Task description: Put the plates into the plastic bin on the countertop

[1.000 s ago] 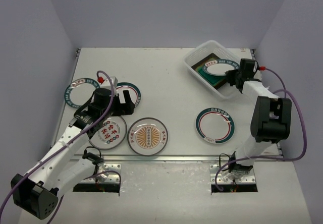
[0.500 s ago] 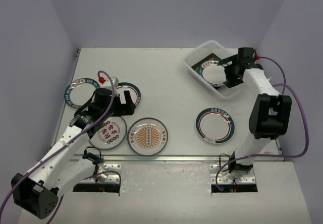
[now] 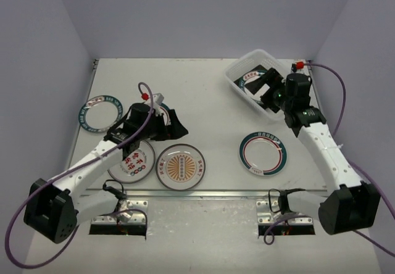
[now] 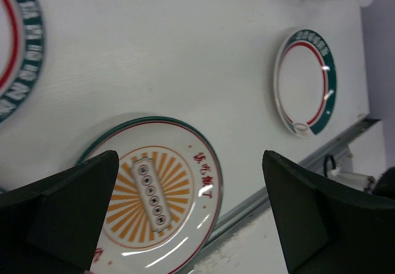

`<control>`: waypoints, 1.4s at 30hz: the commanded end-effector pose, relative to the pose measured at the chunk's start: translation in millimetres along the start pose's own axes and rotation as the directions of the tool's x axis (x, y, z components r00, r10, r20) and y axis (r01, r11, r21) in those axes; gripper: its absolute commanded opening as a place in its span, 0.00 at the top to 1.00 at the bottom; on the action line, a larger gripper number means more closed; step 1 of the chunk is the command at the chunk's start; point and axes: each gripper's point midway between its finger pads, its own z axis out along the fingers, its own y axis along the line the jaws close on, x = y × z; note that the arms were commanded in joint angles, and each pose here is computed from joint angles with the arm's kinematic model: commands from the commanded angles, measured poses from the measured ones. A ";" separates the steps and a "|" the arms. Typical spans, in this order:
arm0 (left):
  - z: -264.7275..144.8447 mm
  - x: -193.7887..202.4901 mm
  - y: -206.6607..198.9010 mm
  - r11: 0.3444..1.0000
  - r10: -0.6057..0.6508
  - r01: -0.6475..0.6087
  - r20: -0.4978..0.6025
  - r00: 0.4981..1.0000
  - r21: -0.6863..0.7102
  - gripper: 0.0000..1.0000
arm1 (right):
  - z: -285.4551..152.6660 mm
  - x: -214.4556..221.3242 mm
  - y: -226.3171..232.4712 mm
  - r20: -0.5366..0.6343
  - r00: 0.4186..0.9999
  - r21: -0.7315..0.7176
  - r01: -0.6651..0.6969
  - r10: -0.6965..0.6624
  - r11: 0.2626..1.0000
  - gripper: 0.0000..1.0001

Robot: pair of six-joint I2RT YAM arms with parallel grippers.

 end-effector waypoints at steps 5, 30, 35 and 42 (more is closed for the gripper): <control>89.1 3.9 -127.9 0.933 -0.036 0.077 -0.123 0.992 0.351 0.00 | -58.9 49.8 -16.8 -0.096 0.975 -0.214 0.175 -0.199 0.961 0.01; 257.0 149.9 -120.2 0.975 -0.107 0.184 -0.460 0.881 0.126 0.97 | -114.3 79.3 -41.0 -0.145 0.960 -0.226 0.203 -0.239 0.953 0.01; 236.2 115.1 -116.9 0.992 -0.057 0.092 -0.334 0.941 0.091 1.00 | -102.0 89.3 -55.6 -0.199 0.955 -0.189 0.180 -0.217 0.965 0.01; 158.2 37.0 -103.4 0.988 -0.067 0.088 -0.160 0.985 0.128 1.00 | -95.7 87.8 -64.6 -0.181 0.954 -0.163 0.210 -0.239 0.964 0.01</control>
